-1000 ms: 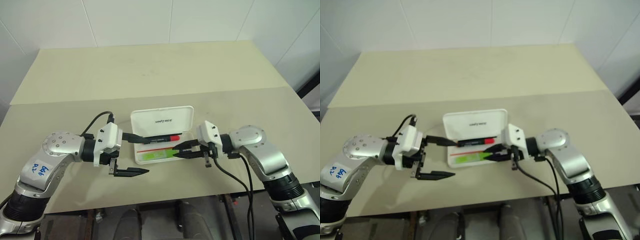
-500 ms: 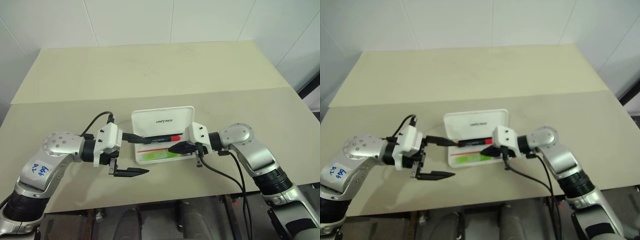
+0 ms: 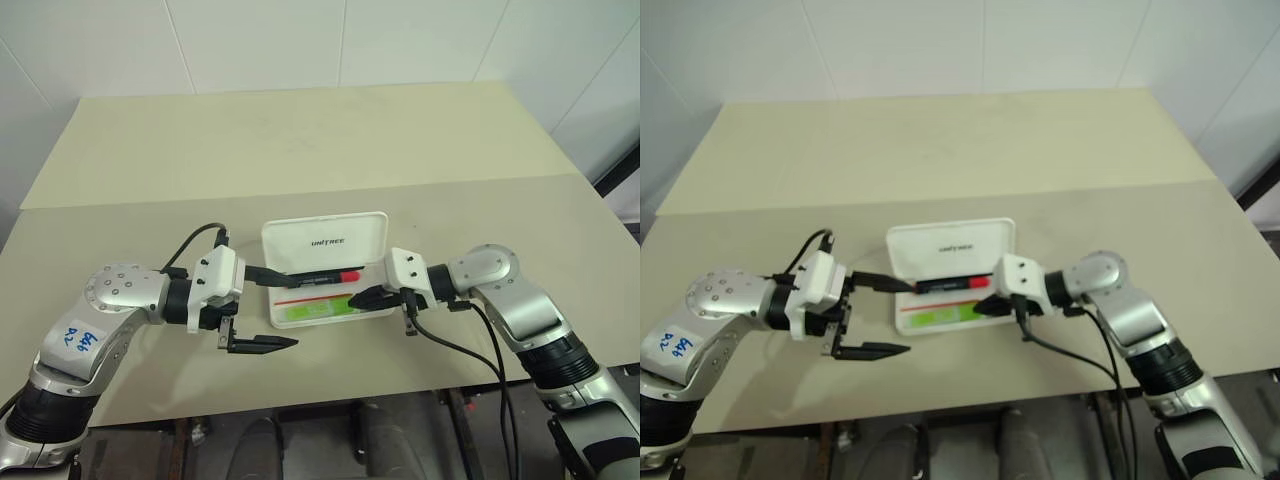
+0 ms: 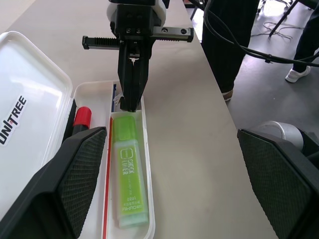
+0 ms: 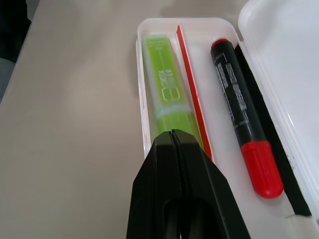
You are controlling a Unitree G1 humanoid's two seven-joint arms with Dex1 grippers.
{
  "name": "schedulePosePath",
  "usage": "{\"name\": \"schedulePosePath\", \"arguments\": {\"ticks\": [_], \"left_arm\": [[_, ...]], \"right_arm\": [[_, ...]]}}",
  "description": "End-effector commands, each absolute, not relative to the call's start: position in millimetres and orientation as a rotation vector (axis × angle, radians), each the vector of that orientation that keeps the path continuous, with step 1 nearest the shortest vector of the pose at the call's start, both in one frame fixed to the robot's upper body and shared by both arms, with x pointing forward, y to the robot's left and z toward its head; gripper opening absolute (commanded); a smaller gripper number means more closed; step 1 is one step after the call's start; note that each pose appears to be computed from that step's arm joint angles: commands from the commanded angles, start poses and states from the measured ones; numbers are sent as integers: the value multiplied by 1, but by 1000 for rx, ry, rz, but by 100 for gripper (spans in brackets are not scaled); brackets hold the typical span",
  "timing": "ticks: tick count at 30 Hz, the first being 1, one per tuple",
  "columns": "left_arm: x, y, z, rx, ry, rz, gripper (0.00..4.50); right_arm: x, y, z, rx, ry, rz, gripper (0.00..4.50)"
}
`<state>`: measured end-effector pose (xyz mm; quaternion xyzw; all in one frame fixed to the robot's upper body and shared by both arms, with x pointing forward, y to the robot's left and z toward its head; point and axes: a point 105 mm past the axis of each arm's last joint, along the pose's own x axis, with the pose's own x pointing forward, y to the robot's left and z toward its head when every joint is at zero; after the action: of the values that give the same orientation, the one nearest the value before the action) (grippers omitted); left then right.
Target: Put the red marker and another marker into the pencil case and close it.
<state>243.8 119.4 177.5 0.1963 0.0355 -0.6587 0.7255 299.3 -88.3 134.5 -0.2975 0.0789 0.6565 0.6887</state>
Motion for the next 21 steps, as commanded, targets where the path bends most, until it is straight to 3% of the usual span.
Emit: {"name": "schedulePosePath", "arguments": {"ticks": [1,10,16,19,21], "left_arm": [[242,117,184,466,44,-1461,450],[241,117,184,467,44,-1458,450],[240,119,183,463,49,-1451,450],[239,121,182,463,56,-1449,450],[238,122,182,462,57,-1448,450]], "right_arm": [[301,-94,134,-719,176,1455,4],[305,-102,130,-771,202,1431,4],[296,-98,181,-550,14,1442,4],[289,-108,197,-500,-51,1418,63],[284,-117,198,-505,-64,1402,131]]}}
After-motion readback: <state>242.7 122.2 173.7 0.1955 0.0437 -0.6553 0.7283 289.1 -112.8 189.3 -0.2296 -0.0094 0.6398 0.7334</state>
